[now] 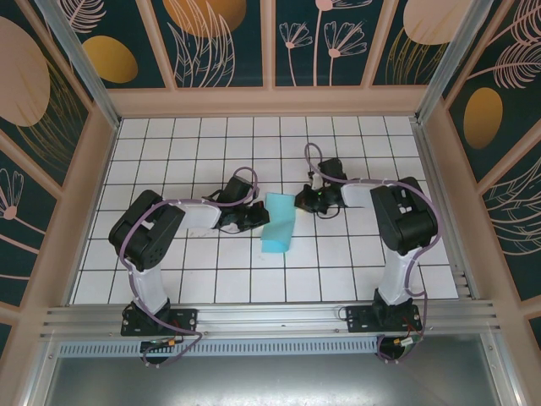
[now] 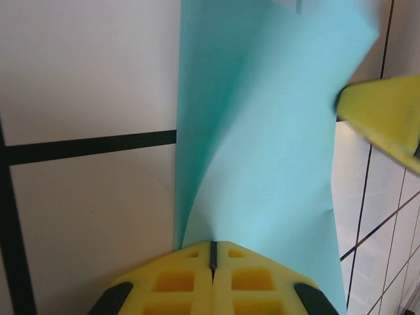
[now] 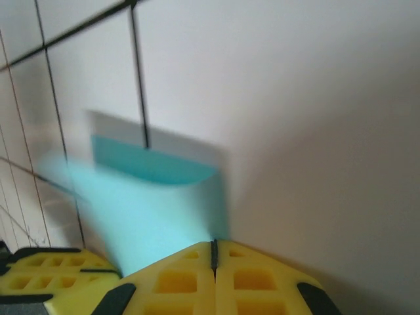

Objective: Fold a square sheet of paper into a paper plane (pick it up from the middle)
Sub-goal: First fold in half a square sheet of paper at the center of the table.

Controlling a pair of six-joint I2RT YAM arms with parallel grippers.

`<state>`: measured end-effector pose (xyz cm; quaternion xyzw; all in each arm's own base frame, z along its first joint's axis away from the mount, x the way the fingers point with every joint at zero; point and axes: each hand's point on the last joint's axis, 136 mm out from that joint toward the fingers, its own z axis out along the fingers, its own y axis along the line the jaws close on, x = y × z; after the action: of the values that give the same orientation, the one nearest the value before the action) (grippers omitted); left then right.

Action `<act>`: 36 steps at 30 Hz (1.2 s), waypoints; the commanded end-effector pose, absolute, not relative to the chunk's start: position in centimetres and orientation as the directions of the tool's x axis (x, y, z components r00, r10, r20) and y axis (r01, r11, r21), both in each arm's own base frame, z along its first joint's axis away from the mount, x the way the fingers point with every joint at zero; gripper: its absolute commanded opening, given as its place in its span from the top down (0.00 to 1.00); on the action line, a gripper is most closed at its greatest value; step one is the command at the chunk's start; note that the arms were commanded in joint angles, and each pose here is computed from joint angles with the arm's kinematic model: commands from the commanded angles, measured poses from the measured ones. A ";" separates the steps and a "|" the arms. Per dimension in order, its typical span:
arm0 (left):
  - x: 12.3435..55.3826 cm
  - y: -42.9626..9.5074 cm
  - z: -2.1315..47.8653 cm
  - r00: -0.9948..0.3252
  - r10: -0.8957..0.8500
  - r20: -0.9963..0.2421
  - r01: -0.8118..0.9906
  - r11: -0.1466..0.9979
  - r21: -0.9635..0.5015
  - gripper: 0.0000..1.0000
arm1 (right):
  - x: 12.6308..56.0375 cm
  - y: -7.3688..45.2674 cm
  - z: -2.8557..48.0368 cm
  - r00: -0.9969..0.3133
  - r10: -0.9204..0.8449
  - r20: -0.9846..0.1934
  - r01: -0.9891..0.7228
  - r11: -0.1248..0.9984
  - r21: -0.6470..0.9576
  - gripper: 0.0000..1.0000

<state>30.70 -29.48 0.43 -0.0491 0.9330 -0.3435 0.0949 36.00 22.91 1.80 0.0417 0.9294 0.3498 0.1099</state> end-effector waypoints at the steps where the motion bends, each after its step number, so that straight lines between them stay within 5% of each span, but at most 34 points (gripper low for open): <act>1: 24.6 -21.8 -9.0 -0.981 -0.191 0.034 -0.192 0.933 -0.303 1.00 | 37.8 20.6 3.0 -0.948 0.203 -0.247 0.010 0.790 0.613 1.00; 12: 24.9 -21.8 -8.7 -0.982 -0.190 0.023 -0.188 0.936 -0.297 1.00 | 36.4 27.2 2.8 -0.970 0.089 -0.228 -0.080 0.765 0.639 1.00; 21: 24.1 -21.3 -9.0 -0.980 -0.195 0.034 -0.196 0.937 -0.289 1.00 | 39.2 21.7 -0.6 -0.960 0.194 -0.200 0.065 0.854 0.516 1.00; 27: 24.1 -21.4 -8.9 -0.981 -0.194 0.029 -0.194 0.935 -0.298 1.00 | 41.4 19.4 2.8 -0.928 0.249 -0.277 0.070 0.847 0.526 1.00; 36: 25.0 -21.9 -8.5 -0.982 -0.187 0.000 -0.178 0.930 -0.321 1.00 | 33.6 24.9 6.6 -0.958 0.156 -0.239 -0.034 0.769 0.639 1.00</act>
<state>30.69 -29.44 0.45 -0.0472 0.9306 -0.3483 0.1026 36.83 23.03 7.04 0.0405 0.9290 0.3236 0.1751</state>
